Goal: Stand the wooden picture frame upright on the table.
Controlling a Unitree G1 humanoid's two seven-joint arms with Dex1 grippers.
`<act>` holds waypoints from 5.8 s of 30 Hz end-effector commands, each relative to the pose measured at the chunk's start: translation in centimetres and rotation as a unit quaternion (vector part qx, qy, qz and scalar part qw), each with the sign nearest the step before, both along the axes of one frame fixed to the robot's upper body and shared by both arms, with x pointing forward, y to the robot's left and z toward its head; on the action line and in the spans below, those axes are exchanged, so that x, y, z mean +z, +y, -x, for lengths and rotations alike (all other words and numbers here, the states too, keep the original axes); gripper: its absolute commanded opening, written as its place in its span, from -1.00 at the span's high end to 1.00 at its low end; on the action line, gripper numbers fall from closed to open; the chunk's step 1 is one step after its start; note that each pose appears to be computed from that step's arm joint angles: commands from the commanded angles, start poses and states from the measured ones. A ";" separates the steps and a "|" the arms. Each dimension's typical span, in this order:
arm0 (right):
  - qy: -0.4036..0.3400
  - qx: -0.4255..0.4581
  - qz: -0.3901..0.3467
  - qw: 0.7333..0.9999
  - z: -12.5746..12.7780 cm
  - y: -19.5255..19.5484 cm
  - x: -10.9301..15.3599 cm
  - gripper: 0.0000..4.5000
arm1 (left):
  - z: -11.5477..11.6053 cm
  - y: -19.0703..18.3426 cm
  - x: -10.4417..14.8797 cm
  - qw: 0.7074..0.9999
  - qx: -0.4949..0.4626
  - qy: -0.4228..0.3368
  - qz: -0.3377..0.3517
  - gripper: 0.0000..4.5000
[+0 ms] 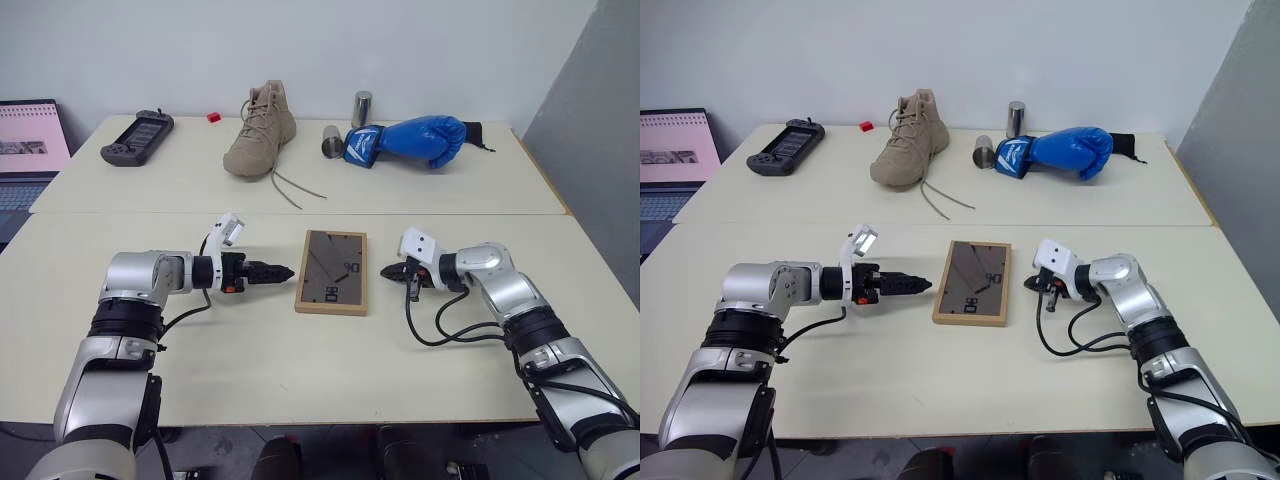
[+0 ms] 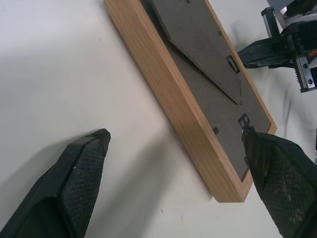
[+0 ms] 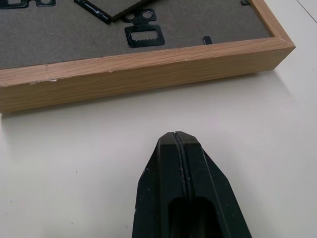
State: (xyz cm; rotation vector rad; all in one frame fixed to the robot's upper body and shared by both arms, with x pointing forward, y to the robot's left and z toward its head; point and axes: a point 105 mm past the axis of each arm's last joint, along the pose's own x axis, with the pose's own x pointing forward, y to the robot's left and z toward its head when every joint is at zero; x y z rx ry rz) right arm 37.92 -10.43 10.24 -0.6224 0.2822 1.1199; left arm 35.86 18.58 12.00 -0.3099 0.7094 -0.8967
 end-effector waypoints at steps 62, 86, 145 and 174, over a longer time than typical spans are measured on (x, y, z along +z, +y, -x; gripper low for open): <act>0.013 0.005 -0.054 0.998 1.1 4.6 -1.1 1.00 | -0.4 -5.2 2.2 0.994 -0.072 0.046 0.071 0.21; 0.046 0.061 -0.230 0.970 2.1 4.0 13.2 0.00 | -1.2 -5.7 8.0 0.989 -0.060 -0.085 0.104 0.42; -0.536 0.244 0.022 0.808 3.7 2.8 9.2 -0.99 | 4.8 -5.8 5.9 0.942 -0.071 0.182 0.272 0.42; -0.630 0.240 0.009 0.739 2.8 5.2 10.1 0.39 | 5.7 -7.1 5.7 0.949 -0.031 0.147 0.277 -0.07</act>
